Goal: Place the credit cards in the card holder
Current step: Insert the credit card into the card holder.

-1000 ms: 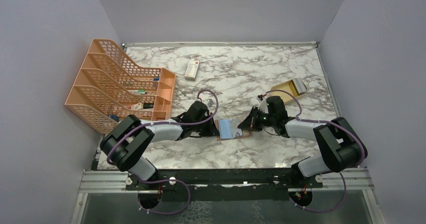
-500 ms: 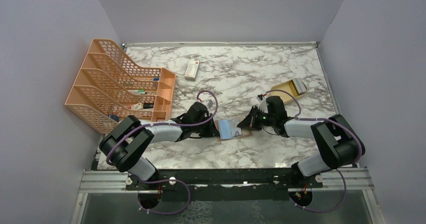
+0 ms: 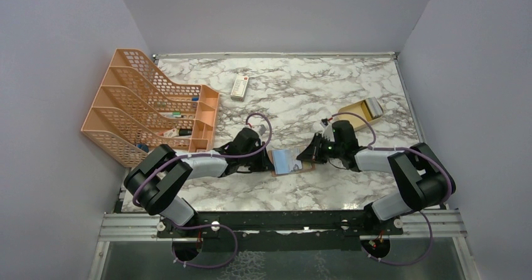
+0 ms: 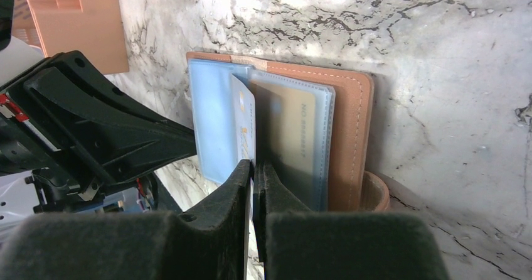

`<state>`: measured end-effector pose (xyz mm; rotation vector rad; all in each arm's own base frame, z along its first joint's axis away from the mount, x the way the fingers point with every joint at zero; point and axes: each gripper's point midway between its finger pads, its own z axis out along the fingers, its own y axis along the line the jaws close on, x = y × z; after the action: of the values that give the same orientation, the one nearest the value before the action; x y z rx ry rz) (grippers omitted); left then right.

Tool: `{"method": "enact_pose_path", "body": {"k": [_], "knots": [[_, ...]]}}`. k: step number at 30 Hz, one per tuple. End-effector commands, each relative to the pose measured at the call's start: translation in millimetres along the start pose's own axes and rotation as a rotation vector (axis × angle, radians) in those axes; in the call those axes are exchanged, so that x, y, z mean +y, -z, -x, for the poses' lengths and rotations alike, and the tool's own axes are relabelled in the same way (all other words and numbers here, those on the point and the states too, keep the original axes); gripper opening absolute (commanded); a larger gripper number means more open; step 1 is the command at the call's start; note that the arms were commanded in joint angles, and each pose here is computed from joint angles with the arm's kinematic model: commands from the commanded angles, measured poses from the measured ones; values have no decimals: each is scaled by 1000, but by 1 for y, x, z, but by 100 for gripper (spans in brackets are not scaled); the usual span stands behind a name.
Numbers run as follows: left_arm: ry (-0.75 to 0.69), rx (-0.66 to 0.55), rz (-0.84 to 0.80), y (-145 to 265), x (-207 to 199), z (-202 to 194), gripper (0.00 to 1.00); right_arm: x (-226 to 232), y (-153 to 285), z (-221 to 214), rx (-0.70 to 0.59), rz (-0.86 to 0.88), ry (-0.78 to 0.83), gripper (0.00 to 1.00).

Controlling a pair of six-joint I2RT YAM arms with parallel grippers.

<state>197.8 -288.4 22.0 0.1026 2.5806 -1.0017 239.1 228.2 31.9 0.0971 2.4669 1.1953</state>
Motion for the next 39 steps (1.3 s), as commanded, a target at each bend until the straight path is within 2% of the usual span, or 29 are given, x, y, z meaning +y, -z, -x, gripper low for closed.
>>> {"method": "enact_pose_path", "body": {"k": [1, 21, 24, 30, 34, 39], "knots": [[12, 89, 40, 0, 12, -28, 0, -9, 2, -4, 0, -33, 19, 5], [9, 95, 42, -3, 10, -30, 0, -8, -4, -16, 54, -9, 23, 5], [8, 94, 41, -3, 10, -30, 0, -5, -3, -10, 32, -16, 29, 12], [7, 96, 45, -2, 11, -31, 0, -12, 10, 12, -23, -161, 100, 30], [6, 91, 37, -2, 9, -30, 0, -8, 16, 17, -40, -167, 131, 40], [4, 91, 36, -2, 9, -30, 0, -4, 15, 17, -34, -148, 144, 46]]}}
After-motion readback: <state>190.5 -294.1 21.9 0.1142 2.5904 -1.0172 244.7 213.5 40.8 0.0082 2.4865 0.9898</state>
